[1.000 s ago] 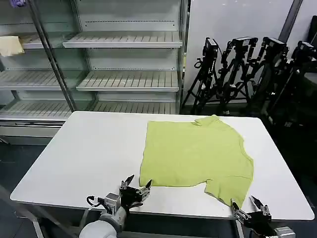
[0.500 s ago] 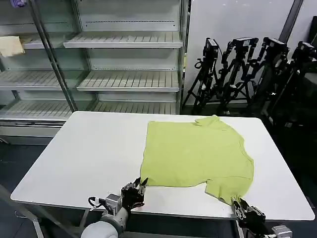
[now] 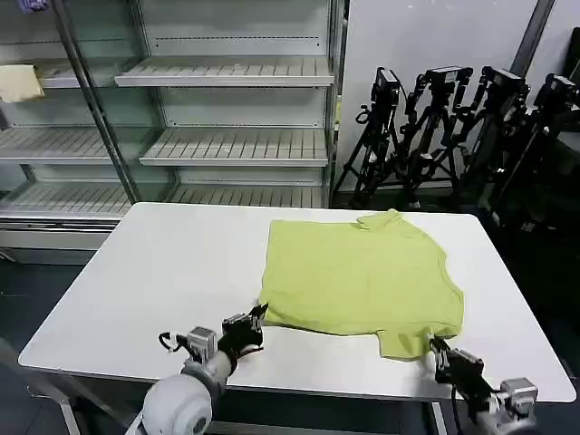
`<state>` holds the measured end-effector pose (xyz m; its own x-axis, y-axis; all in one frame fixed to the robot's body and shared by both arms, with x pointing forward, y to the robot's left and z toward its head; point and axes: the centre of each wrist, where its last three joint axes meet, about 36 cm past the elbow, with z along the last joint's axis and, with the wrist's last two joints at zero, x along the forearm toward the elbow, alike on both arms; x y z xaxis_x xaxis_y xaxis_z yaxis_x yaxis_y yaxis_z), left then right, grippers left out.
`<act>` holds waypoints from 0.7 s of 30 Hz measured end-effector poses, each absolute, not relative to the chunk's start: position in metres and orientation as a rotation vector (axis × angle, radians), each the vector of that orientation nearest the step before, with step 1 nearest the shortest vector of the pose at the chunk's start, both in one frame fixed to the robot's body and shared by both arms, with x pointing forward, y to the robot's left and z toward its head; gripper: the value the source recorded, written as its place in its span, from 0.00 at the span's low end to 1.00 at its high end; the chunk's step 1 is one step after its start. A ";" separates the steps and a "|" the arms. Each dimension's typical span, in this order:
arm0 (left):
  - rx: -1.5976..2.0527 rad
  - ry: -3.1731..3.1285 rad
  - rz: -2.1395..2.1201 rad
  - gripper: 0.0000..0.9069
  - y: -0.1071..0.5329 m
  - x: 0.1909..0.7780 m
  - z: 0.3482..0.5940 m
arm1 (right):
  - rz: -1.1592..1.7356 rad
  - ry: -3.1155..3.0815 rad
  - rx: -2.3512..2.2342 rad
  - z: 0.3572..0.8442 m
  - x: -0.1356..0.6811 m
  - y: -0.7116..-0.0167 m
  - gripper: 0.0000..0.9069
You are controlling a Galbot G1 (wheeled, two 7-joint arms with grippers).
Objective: Fold and organize the clothes.
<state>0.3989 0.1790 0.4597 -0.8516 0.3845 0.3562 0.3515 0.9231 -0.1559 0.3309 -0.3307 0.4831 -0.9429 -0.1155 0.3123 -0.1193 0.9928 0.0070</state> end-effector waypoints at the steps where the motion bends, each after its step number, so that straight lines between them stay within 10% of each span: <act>1: -0.543 -2.699 0.131 0.00 0.179 0.405 0.461 | 0.020 -2.827 0.169 0.484 0.340 -0.332 0.00; 16: -0.531 -2.703 0.169 0.01 0.180 0.470 0.463 | 0.052 -2.871 0.134 0.488 0.428 -0.350 0.00; 17: -0.531 -2.699 0.170 1.00 0.179 0.473 0.462 | 0.055 -2.869 0.131 0.487 0.431 -0.350 0.64; 18: -0.530 -2.696 0.170 1.00 0.179 0.475 0.460 | 0.057 -2.866 0.130 0.485 0.434 -0.350 1.00; 21: -0.522 -2.690 0.166 1.00 0.178 0.481 0.456 | 0.060 -2.859 0.124 0.482 0.440 -0.351 1.00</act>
<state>0.4812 0.1781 0.4560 -0.8529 0.3815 0.3563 0.3349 0.9235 -0.1872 0.4400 -0.3507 0.4819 -0.9576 -0.0787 0.2771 -0.0903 0.9955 -0.0293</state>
